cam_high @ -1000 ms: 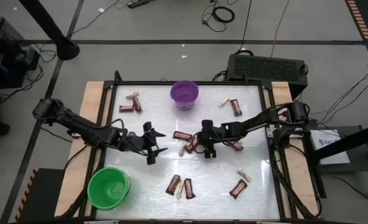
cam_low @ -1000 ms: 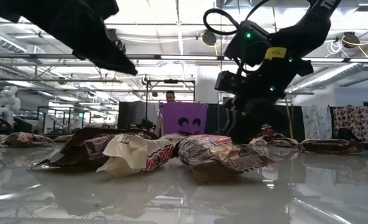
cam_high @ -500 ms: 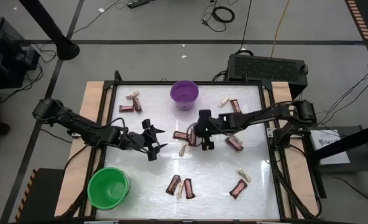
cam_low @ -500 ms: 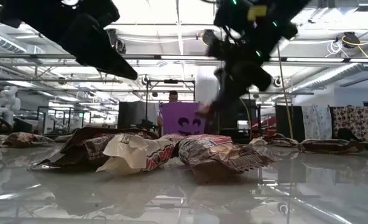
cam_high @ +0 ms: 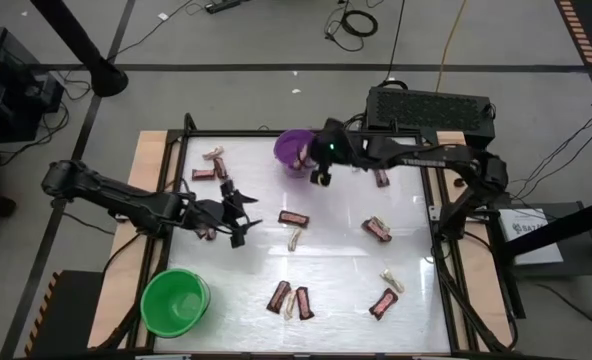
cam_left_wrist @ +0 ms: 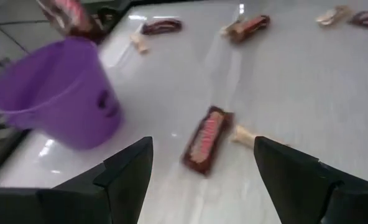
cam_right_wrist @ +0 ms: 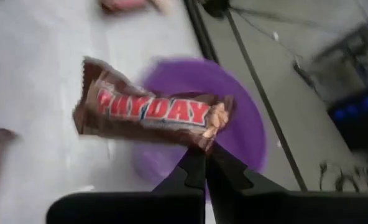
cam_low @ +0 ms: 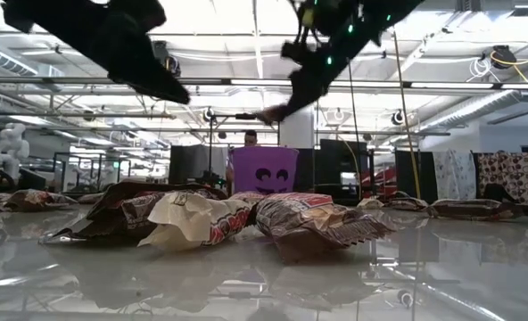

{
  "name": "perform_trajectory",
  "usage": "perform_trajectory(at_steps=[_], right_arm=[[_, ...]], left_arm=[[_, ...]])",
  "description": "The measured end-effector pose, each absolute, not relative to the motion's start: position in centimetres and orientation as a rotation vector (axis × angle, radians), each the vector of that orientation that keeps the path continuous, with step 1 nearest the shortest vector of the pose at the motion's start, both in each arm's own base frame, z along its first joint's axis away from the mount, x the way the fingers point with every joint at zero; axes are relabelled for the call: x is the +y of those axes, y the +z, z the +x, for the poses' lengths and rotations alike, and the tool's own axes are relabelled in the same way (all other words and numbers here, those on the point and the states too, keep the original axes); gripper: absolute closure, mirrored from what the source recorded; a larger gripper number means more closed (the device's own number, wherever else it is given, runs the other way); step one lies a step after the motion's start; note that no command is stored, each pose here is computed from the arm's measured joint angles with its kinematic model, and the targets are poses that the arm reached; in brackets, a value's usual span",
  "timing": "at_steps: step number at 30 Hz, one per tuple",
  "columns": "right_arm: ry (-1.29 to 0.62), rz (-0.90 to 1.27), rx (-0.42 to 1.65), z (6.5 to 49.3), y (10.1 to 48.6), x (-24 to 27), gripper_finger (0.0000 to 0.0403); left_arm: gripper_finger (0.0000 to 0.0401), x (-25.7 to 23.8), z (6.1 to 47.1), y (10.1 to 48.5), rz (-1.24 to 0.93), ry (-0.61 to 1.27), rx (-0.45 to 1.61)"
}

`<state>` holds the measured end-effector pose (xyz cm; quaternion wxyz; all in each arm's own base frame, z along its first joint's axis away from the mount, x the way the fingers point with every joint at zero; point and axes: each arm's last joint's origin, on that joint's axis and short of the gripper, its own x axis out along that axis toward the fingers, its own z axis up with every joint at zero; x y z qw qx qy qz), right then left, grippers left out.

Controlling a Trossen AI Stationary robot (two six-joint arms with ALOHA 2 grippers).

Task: Sort candy by brand, put in halloween buckets
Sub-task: Put the brown chocolate into the purple bucket

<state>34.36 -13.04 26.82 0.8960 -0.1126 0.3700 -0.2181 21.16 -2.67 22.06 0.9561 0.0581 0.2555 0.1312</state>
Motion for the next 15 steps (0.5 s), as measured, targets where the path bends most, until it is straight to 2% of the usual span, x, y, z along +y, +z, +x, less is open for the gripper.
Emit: perform_trajectory(at_steps=[7, 15], right_arm=[[-0.583, -0.096, 0.683, 35.2, 24.8, -16.6, 0.0403], [-0.597, -0.062, 0.676, 35.5, 24.3, -16.9, 0.0396]], left_arm=[[0.0116, -1.7, 17.6, 24.2, 0.115, 0.35, 0.342], [0.0116, -1.2, 14.2, 19.8, -0.024, 0.336, -0.02]])
